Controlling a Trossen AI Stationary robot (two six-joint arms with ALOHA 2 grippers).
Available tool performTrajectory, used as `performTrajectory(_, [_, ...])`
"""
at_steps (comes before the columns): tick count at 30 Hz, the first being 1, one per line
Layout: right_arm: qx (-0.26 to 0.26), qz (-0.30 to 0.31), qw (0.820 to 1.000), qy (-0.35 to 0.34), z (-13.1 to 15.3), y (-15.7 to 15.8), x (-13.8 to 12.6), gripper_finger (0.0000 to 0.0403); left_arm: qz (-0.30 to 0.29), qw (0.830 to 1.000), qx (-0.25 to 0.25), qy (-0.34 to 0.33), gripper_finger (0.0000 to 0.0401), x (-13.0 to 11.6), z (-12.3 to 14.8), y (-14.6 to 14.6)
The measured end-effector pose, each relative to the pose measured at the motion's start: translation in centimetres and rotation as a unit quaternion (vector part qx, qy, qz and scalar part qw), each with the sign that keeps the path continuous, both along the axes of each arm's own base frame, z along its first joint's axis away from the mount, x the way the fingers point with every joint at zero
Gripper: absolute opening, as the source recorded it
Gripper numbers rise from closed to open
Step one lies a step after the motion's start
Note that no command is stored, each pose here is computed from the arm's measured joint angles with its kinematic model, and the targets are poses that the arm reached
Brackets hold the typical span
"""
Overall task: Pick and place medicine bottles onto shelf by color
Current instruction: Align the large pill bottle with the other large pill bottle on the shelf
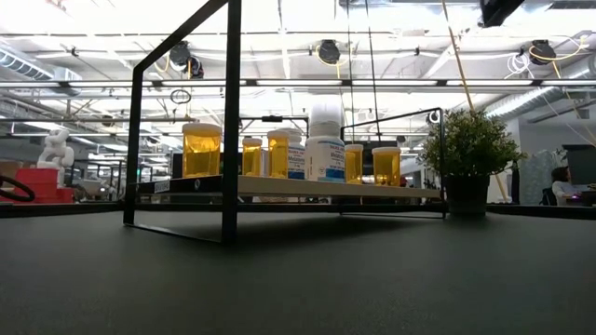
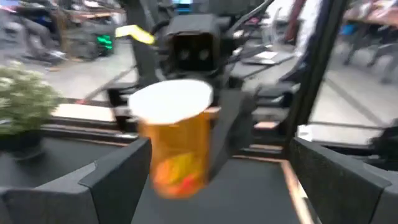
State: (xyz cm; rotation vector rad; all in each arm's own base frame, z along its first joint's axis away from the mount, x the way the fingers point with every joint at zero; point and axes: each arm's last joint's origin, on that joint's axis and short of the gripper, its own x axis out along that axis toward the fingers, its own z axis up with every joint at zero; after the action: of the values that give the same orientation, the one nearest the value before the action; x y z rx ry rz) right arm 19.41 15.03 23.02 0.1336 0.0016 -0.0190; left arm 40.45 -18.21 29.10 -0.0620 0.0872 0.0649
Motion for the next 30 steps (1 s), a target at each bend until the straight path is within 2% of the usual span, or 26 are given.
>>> performTrajectory(3, [-0.003, -0.011, 1.000, 0.001, -0.4, -0.2, 0.6, 0.0189, -0.012, 1.000, -0.025, -0.009, 0.0376, 0.7, -0.3, 0.7])
performTrajectory(8, [-0.008, -0.020, 1.000, 0.009, -1.1, -0.3, 1.2, 0.0190, -0.005, 1.000, -0.022, 0.002, 0.0373, 1.3, -1.1, 1.4])
performTrajectory(18, [-0.010, -0.013, 1.000, 0.003, -0.9, -0.2, 1.1, 0.0189, 0.006, 0.999, -0.011, 0.038, 0.0302, 1.5, -2.0, 1.9])
performTrajectory(22, [-0.010, 0.007, 1.000, 0.005, -1.0, -0.1, 1.2, 0.0190, 0.007, 0.999, -0.002, 0.036, 0.0287, 1.4, -1.9, 1.9])
performTrajectory(30, [-0.013, 0.006, 1.000, 0.021, -1.3, -0.2, 1.3, 0.0189, 0.010, 0.999, 0.002, 0.036, 0.0261, 1.6, -1.9, 2.3])
